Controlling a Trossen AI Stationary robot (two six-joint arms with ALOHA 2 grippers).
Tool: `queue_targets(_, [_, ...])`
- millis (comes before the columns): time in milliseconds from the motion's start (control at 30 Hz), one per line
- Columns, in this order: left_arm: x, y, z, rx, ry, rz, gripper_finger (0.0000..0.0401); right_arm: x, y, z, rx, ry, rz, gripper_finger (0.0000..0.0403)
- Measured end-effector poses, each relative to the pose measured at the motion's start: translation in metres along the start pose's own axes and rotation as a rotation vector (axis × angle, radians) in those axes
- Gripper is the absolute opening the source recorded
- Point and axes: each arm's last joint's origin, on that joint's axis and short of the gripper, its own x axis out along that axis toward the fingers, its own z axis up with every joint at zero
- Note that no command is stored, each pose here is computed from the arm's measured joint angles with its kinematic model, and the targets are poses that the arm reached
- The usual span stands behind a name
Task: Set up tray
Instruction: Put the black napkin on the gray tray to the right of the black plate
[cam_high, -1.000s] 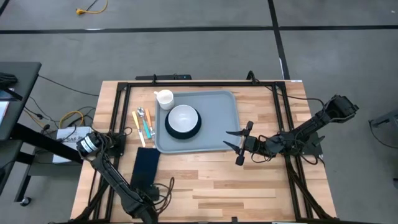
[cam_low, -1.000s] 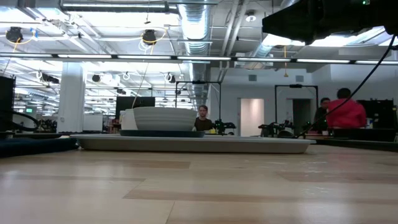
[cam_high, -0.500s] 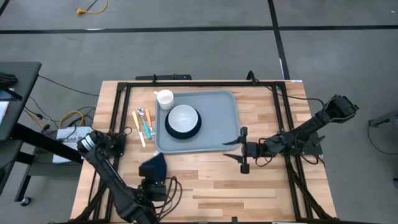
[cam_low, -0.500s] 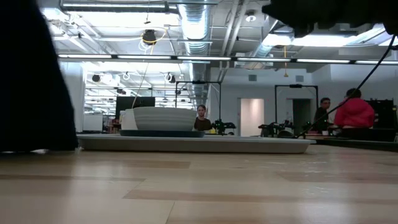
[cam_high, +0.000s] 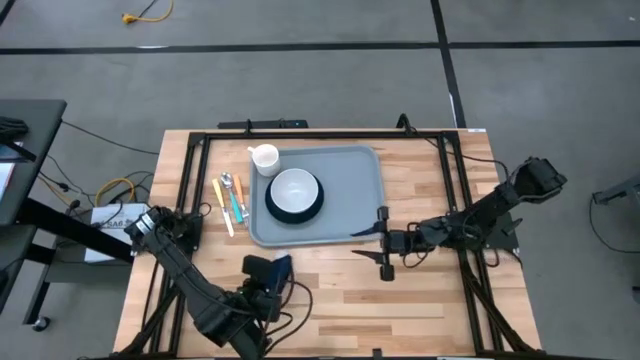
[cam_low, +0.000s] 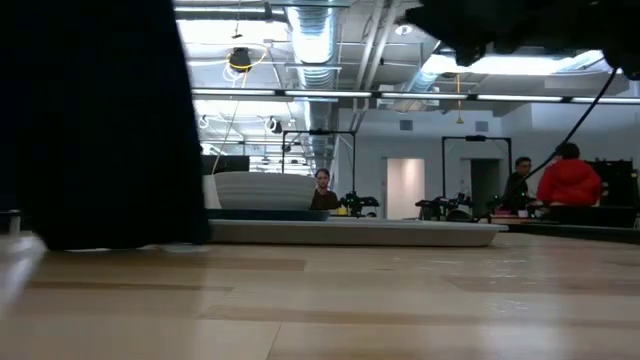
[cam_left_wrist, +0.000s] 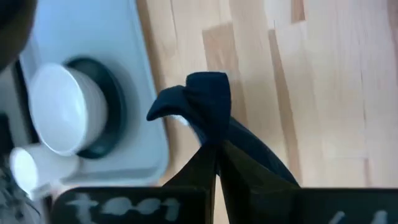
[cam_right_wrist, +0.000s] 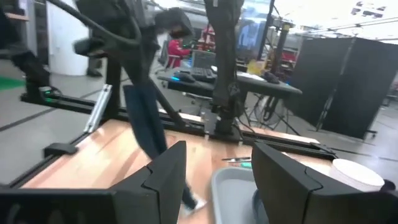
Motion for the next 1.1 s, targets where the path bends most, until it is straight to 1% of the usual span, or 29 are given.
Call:
queue_targets(133, [-0.007, 0.012, 0.009, 0.086, -0.051, 0.023, 0.0000, 0.021, -0.002, -0.003, -0.005, 0.016, -0.029, 0.0176])
queue_targets(233, [-0.011, 0.023, 0.015, 0.126, -0.079, 0.042, 0.0000, 0.037, -0.003, -0.005, -0.029, 0.028, -0.050, 0.0175])
queue_targets(367, [-0.013, 0.037, 0.023, 0.134, -0.100, 0.063, 0.0000, 0.058, -0.001, -0.007, -0.061, 0.034, -0.062, 0.0171])
queue_targets(533, [-0.009, 0.048, 0.027, 0.158, -0.082, 0.055, 0.0000, 0.077, 0.008, -0.009, -0.088, 0.032, -0.053, 0.0166])
queue_targets(633, [-0.005, 0.053, 0.030, 0.167, -0.069, 0.047, 0.0000, 0.082, 0.016, -0.007, -0.114, 0.029, -0.029, 0.0165])
queue_targets(733, [-0.003, 0.059, 0.032, 0.169, -0.061, 0.050, 0.0000, 0.082, 0.024, -0.006, -0.141, 0.019, 0.035, 0.0170])
queue_targets(867, [0.002, 0.068, 0.035, 0.147, -0.054, 0.074, 0.0000, 0.082, 0.031, 0.000, -0.129, -0.019, 0.118, 0.0185])
queue_targets(967, [0.006, 0.076, 0.037, 0.123, -0.045, 0.088, 0.0000, 0.084, 0.034, 0.005, -0.125, -0.034, 0.126, 0.0199])
queue_targets(1100, [0.010, 0.085, 0.040, 0.085, -0.034, 0.101, 0.0000, 0.086, 0.034, 0.005, -0.126, -0.005, 0.084, 0.0220])
